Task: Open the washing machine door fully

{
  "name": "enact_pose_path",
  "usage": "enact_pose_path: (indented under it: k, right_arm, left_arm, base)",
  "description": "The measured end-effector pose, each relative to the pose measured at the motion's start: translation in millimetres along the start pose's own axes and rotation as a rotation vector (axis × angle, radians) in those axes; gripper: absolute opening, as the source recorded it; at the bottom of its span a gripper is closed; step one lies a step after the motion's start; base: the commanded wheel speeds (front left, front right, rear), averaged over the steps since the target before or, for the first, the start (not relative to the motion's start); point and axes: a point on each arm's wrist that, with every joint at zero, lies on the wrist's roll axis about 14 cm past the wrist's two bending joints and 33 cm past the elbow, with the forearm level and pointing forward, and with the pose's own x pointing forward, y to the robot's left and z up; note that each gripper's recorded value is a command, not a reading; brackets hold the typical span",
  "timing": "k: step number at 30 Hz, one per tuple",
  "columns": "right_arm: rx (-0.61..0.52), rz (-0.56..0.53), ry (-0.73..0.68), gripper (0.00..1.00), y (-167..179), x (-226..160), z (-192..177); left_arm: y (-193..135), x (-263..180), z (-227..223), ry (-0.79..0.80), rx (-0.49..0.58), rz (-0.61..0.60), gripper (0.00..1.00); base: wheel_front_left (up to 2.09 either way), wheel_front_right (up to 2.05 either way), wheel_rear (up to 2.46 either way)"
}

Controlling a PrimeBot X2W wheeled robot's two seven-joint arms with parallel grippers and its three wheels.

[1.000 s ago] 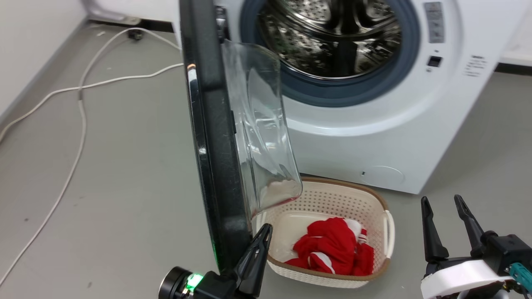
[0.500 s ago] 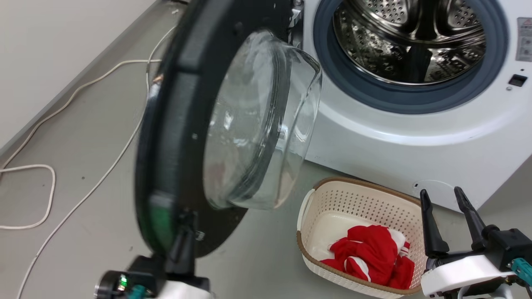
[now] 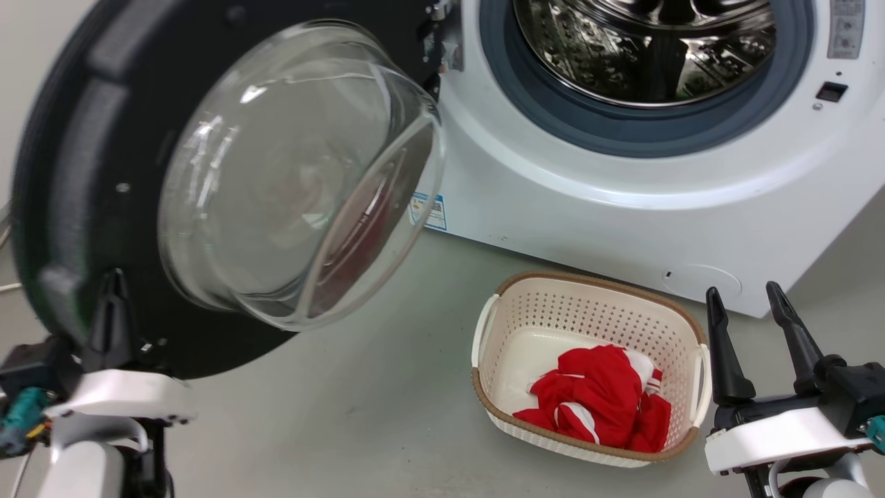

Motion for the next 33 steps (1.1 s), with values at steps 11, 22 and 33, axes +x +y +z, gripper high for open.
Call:
enact_pose_path:
  k: [11,22,33]
  right_arm:
    - [0.005,-0.063,0.009,1.0,-20,-12,-4]
    - [0.01,-0.094,-0.033,1.0,-25,-29,10]
    - [-0.029,-0.122,-0.053,1.0,-31,-43,20]
  left_arm:
    - [20,32,-7,0.012,0.041,0.034,0.0]
    - [-12,-8,-10,-0.007,0.021,-0.023,0.0]
    - [-80,-39,-13,-0.006,0.021,-0.223,1.0]
  base:
    - [0.0,0.0,0.0]
    - [0.0,0.0,0.0]
    - [0.0,0.0,0.0]
